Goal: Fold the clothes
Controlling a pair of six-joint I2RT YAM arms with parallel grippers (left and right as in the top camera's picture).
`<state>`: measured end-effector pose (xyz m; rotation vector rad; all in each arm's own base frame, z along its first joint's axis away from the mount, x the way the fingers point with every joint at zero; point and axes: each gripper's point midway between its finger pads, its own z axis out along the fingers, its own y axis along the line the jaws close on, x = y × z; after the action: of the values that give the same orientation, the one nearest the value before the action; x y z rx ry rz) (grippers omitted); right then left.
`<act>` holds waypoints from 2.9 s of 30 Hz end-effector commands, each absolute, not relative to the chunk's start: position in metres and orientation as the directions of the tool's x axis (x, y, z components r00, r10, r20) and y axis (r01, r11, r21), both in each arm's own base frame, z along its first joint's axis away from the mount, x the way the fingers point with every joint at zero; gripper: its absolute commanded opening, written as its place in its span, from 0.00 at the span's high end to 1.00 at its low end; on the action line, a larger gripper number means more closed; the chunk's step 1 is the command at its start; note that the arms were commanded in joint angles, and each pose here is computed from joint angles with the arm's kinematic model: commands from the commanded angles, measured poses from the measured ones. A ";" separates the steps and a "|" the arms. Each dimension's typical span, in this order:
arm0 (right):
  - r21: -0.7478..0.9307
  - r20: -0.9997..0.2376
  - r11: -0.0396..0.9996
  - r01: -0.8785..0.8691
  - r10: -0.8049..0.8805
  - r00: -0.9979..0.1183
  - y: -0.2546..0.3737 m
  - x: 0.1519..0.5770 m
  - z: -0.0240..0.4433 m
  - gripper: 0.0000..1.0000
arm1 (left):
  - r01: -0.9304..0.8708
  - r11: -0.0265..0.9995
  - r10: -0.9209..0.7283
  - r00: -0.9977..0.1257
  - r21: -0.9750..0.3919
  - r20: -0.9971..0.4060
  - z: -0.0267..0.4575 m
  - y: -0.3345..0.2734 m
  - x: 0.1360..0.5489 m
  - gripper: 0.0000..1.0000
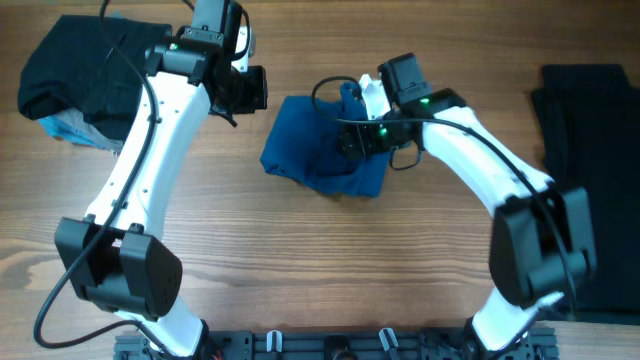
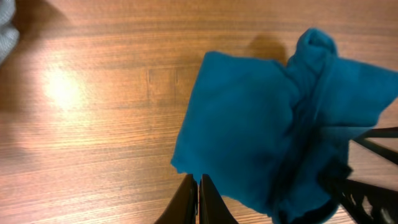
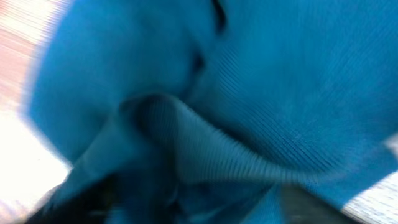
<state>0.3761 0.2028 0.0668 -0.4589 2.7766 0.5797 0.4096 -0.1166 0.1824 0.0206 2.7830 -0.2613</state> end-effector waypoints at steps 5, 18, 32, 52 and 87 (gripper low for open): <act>0.084 -0.110 0.996 0.000 0.009 -0.994 0.095 0.364 0.032 0.21 | 0.084 0.937 0.011 -0.977 -0.339 -0.211 0.126 -0.145 0.385 0.96; 0.461 -0.177 0.857 -0.230 -0.165 -0.970 0.160 0.336 0.091 0.32 | 0.173 0.884 0.084 -0.973 -0.434 -0.217 0.086 -0.186 0.371 0.90; 0.123 0.123 0.985 0.118 0.103 -0.987 0.068 0.296 0.051 0.83 | 0.114 0.941 0.092 -0.992 -0.318 -0.083 0.005 -0.168 0.350 0.96; 0.246 0.093 0.966 0.085 0.064 -0.994 0.100 0.297 0.024 0.95 | 0.093 0.785 0.072 -0.996 -0.612 -0.060 0.079 -0.198 0.348 0.96; 0.383 -0.059 0.922 -0.059 -0.039 -0.997 0.129 0.344 0.003 0.93 | 0.261 0.533 0.270 -0.954 -0.805 -0.131 -0.014 -0.272 0.349 0.14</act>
<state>0.3495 0.1330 0.0195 -0.1053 2.9815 0.6371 0.3844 -0.2485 0.0292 0.5143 2.5702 -1.4601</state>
